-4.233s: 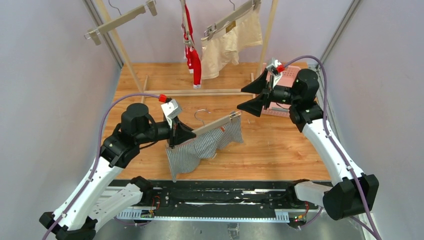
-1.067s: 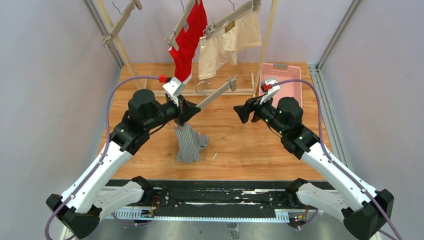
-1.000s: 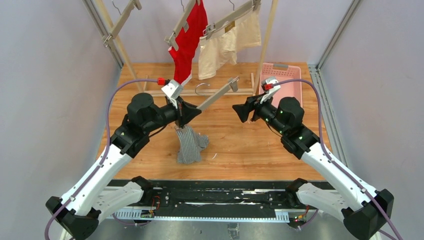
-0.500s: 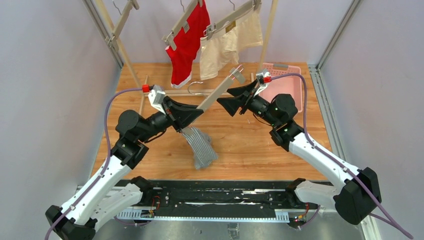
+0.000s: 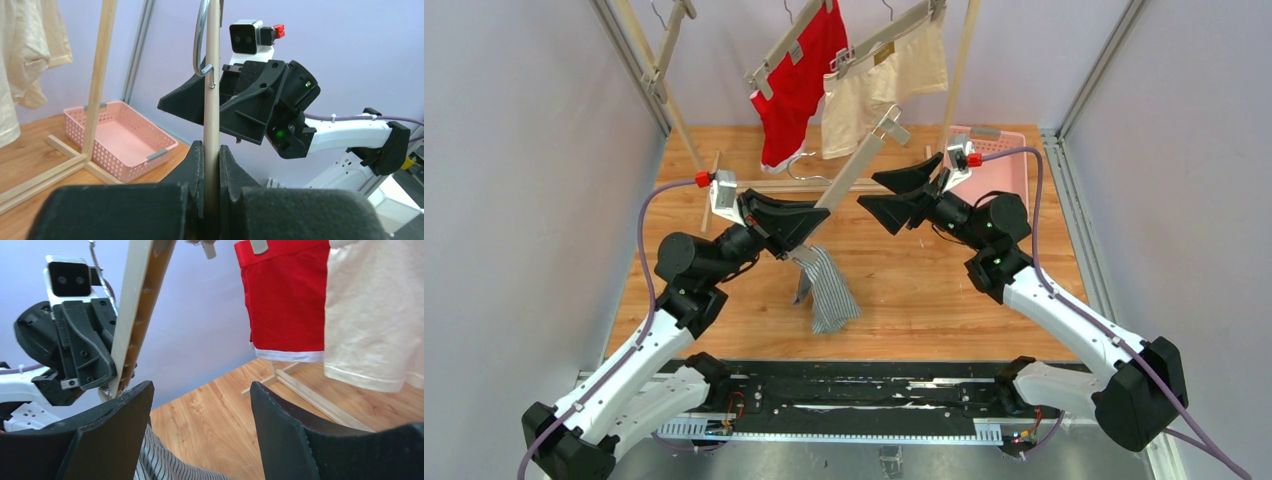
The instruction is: Remove the underwear clipped to the hanger
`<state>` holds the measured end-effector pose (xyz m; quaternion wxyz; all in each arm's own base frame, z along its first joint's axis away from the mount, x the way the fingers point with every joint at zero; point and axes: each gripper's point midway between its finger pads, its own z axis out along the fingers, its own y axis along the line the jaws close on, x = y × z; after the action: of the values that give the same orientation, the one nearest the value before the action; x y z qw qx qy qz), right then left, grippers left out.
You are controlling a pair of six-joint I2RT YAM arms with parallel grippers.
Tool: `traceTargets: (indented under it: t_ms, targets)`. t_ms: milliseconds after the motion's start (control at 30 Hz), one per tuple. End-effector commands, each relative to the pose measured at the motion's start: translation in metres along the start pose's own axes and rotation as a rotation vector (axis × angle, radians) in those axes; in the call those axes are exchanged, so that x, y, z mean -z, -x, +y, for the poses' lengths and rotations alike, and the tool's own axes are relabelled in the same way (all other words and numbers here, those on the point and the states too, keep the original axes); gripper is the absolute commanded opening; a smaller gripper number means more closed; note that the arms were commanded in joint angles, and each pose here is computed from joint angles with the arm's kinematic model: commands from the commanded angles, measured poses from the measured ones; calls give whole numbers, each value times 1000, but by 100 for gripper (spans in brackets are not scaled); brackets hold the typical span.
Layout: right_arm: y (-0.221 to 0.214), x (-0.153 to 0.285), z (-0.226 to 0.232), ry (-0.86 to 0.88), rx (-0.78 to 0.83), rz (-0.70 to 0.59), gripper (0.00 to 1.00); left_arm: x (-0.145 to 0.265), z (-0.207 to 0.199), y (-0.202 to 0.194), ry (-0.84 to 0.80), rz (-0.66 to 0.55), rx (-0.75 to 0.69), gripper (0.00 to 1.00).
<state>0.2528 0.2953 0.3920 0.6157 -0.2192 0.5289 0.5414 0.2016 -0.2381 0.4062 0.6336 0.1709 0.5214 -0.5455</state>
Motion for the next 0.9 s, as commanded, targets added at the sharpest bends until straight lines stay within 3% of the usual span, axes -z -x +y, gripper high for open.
traceTargets:
  t_ms: [0, 433, 500, 667, 867]
  targets:
    - [28, -5, 30, 122, 21, -79, 72, -7, -12, 17, -60, -83, 15, 0]
    - [43, -26, 37, 218, -7, -143, 71, -11, -15, 7, -111, -67, 70, 0]
    - [45, -29, 37, 225, -6, -149, 66, -11, -15, 5, -116, -59, 71, 0]
    - [47, -37, 37, 246, -29, -149, 36, -10, -12, 0, -107, -56, 75, 0]
    - [48, -39, 42, 288, -49, -158, 38, -13, -10, 2, -111, -76, 77, 0]
